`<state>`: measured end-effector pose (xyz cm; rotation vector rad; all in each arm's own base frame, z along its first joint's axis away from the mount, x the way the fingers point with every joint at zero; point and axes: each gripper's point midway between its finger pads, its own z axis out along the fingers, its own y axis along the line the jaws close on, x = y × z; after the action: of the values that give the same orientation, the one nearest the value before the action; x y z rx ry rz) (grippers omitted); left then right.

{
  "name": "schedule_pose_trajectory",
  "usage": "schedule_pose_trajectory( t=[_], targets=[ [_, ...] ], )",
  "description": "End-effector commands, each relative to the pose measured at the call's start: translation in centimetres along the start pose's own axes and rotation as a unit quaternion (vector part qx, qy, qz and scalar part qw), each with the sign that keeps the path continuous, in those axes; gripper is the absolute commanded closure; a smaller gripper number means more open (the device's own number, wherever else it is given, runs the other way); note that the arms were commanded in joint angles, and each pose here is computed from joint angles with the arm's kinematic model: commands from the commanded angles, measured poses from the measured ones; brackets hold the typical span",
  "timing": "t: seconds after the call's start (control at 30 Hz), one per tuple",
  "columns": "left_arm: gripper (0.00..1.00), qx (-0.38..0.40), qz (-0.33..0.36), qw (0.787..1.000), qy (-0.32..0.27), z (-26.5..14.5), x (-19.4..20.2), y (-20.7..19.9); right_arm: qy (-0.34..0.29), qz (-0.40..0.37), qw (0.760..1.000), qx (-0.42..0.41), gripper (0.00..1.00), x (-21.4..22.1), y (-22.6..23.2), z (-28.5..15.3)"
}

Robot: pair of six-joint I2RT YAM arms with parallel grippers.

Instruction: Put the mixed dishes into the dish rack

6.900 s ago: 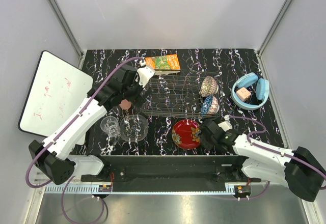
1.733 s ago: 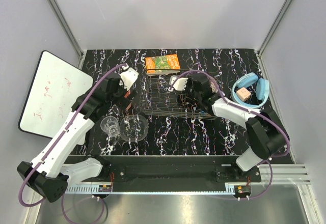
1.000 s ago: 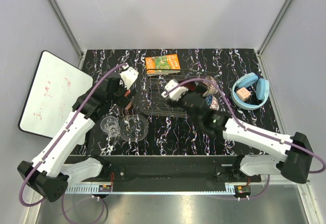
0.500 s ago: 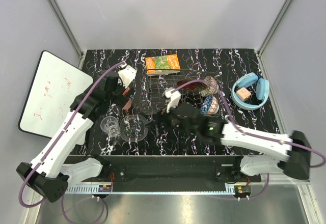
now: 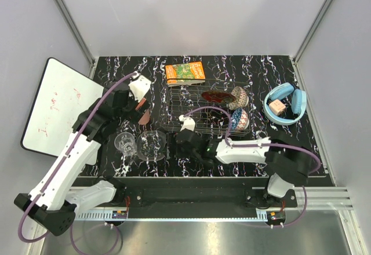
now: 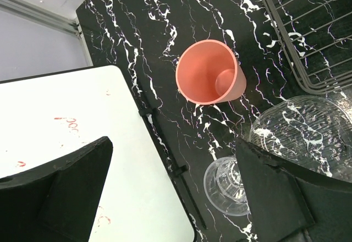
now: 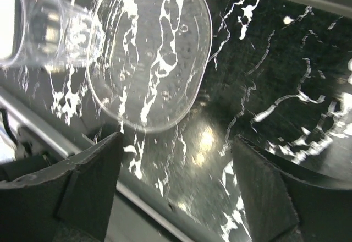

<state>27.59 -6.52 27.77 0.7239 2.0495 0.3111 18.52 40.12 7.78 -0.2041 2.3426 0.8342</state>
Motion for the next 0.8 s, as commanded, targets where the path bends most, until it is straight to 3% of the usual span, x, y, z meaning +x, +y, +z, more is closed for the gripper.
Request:
schedule_pose_trajectory(
  t=[0.0, 0.3, 0.4, 0.53, 0.57, 0.67, 0.77],
  targets=[
    [0.01, -0.017, -0.007, 1.000, -0.008, -0.8, -0.2, 0.9, -0.049, 0.079, 0.995, -0.028, 0.16, -1.7, 2.1, 2.3],
    [0.01, -0.021, 0.018, 1.000, 0.005, -1.1, 0.6, 1.2, -0.023, 0.099, 0.995, -0.026, 0.23, -0.6, 2.8, 5.5],
    [0.01, -0.016, 0.019, 1.000, 0.004, -1.1, 0.6, 1.0, -0.011, 0.107, 0.994, -0.022, 0.30, -0.2, 2.5, 6.1],
    [0.01, -0.015, 0.019, 1.000, 0.005, -0.9, 0.5, 0.9, -0.002, 0.123, 0.992, -0.011, 0.50, 0.0, 1.4, 6.4],
    [0.01, -0.015, 0.019, 1.000, 0.004, -0.9, 0.5, 1.0, 0.003, 0.123, 0.992, -0.008, 0.61, 0.4, 1.1, 6.4],
    [0.01, -0.015, 0.020, 1.000, 0.003, -0.9, 0.5, 1.0, 0.005, 0.123, 0.992, -0.002, 0.80, 0.6, 0.6, 6.1],
    [0.01, -0.014, 0.018, 1.000, 0.001, -1.0, 0.5, 1.0, 0.002, 0.119, 0.993, 0.004, 0.88, 0.5, 0.3, 5.8]
  ],
)
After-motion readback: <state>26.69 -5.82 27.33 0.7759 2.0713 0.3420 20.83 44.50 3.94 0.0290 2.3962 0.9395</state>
